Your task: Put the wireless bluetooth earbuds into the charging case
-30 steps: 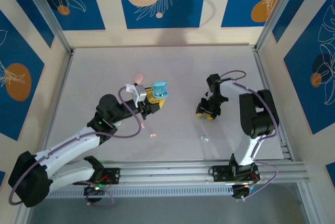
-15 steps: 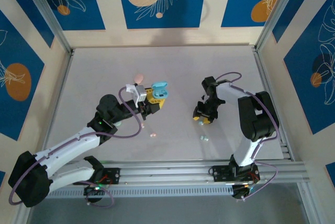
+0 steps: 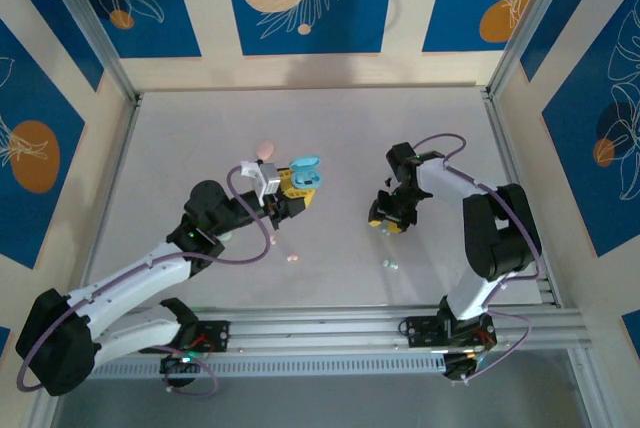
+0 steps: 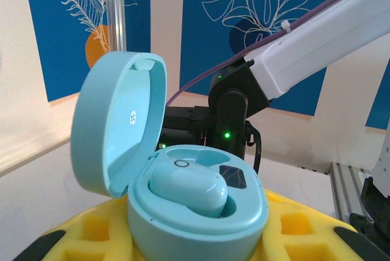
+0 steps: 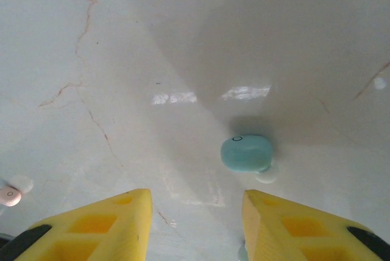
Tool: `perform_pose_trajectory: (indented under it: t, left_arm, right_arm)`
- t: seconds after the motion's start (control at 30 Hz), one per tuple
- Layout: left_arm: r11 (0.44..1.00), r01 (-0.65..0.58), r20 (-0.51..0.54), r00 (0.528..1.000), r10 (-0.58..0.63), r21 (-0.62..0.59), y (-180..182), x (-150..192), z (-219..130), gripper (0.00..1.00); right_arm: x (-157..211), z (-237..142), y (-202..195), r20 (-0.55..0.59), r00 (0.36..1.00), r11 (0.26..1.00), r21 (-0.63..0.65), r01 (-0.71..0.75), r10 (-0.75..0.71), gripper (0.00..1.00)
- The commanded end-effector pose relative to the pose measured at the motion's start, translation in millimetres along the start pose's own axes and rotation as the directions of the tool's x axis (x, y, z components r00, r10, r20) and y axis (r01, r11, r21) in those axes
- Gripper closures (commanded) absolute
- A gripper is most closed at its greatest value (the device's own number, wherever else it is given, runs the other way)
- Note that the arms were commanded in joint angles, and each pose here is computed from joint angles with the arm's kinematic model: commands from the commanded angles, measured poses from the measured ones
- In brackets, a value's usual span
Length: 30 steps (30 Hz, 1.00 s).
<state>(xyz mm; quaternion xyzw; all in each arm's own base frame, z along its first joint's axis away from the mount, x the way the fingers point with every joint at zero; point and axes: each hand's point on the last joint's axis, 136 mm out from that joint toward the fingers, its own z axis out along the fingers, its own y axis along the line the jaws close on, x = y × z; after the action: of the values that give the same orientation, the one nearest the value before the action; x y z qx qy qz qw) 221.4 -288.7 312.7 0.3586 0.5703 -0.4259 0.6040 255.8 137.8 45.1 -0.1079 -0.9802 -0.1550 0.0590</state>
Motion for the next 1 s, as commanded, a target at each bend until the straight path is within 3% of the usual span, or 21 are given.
perform_pose_trajectory:
  t: [0.0, 0.27, 0.4, 0.53, 0.97]
  left_arm:
    - [1.0, -0.013, 0.027, 1.0, 0.013, 0.01, -5.6, -7.2, -0.9, 0.66]
    - [1.0, -0.014, 0.03, 0.999, 0.014, 0.007, -6.0, -9.4, -2.7, 0.66]
    - [1.0, -0.017, 0.029, 0.999, 0.017, 0.002, -5.4, -8.7, -3.1, 0.66]
    - [1.0, -0.012, 0.028, 1.0, 0.011, 0.01, -6.1, -8.2, -1.6, 0.66]
    - [1.0, -0.006, 0.031, 0.999, 0.006, 0.013, -6.0, -8.6, -0.9, 0.66]
  right_arm:
    - [-7.9, -5.6, -2.8, 0.031, 0.999, 1.0, 0.015, 0.027, -0.027, 0.54]
    - [-29.6, 6.4, -10.1, 0.02, 0.999, 0.999, 0.041, 0.034, -0.035, 0.51]
    - [-19.2, 18.0, -4.3, -0.035, 0.999, 1.0, -0.028, -0.003, 0.002, 0.5]
    - [-3.1, 27.8, -9.5, -0.078, 0.995, 0.998, -0.014, -0.065, 0.064, 0.5]
    - [21.9, 29.2, -5.8, -0.087, 0.991, 0.995, 0.011, -0.102, 0.103, 0.5]
